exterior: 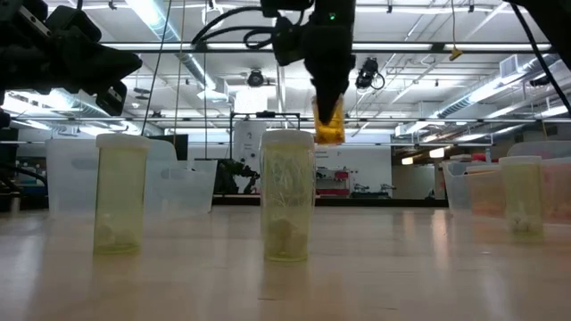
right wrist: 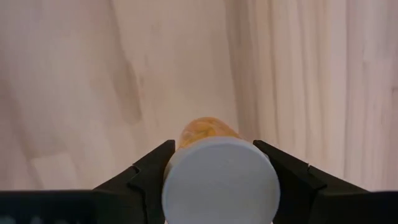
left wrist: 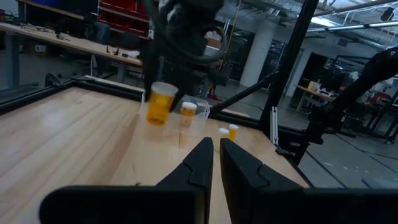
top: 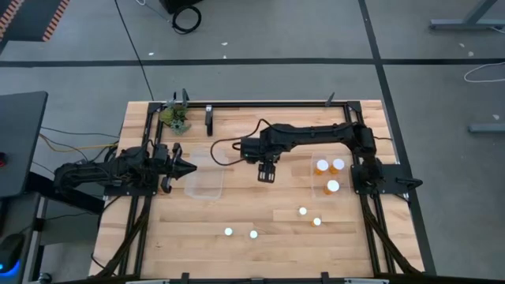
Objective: Pick and place medicine bottles into bin by pill shape (circle, oval)
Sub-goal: Put the large orange pill bottle into the right transparent bin
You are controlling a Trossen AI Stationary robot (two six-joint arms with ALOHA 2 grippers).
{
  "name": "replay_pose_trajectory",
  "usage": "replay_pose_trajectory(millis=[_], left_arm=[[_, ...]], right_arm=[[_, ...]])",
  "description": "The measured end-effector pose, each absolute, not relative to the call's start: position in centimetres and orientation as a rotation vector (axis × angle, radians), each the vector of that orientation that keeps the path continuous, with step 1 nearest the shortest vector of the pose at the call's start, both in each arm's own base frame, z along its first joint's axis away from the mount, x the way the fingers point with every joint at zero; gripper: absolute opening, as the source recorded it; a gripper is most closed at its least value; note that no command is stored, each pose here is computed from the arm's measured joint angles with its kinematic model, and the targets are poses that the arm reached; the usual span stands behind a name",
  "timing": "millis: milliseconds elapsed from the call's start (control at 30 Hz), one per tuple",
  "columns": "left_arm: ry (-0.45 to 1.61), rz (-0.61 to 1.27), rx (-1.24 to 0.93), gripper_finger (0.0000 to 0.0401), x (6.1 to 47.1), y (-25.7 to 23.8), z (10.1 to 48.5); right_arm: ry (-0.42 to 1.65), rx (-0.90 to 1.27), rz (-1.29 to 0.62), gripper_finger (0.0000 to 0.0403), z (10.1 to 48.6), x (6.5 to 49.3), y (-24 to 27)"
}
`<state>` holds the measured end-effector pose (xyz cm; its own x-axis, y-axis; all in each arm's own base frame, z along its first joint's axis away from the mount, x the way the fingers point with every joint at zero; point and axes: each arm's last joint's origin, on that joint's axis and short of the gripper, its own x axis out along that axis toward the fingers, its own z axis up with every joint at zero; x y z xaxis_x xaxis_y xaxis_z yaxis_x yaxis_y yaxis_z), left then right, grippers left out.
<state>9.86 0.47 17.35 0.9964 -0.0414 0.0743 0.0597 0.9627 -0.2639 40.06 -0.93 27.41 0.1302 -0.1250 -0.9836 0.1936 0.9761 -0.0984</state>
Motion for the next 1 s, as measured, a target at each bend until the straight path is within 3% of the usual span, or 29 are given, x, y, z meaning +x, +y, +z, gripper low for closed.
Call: replay_pose_trajectory(millis=[233, 733, 1000], left_arm=[[-0.069, -0.051, -0.269, 0.0028, 9.9, 0.5, 17.4], [-0.07, -0.051, -0.269, 0.0032, 9.9, 0.5, 17.4], [-0.07, -0.051, -0.269, 0.0032, 9.9, 0.5, 17.4]], right_arm=[[1.411, 0.108, -0.266, 0.0214, 27.3, 37.2, 0.4], [1.298, 0.398, -0.474, 0.0214, 27.4, 25.3, 1.7], [1.305, 0.513, -0.57, 0.0214, 25.2, 21.0, 2.0]])
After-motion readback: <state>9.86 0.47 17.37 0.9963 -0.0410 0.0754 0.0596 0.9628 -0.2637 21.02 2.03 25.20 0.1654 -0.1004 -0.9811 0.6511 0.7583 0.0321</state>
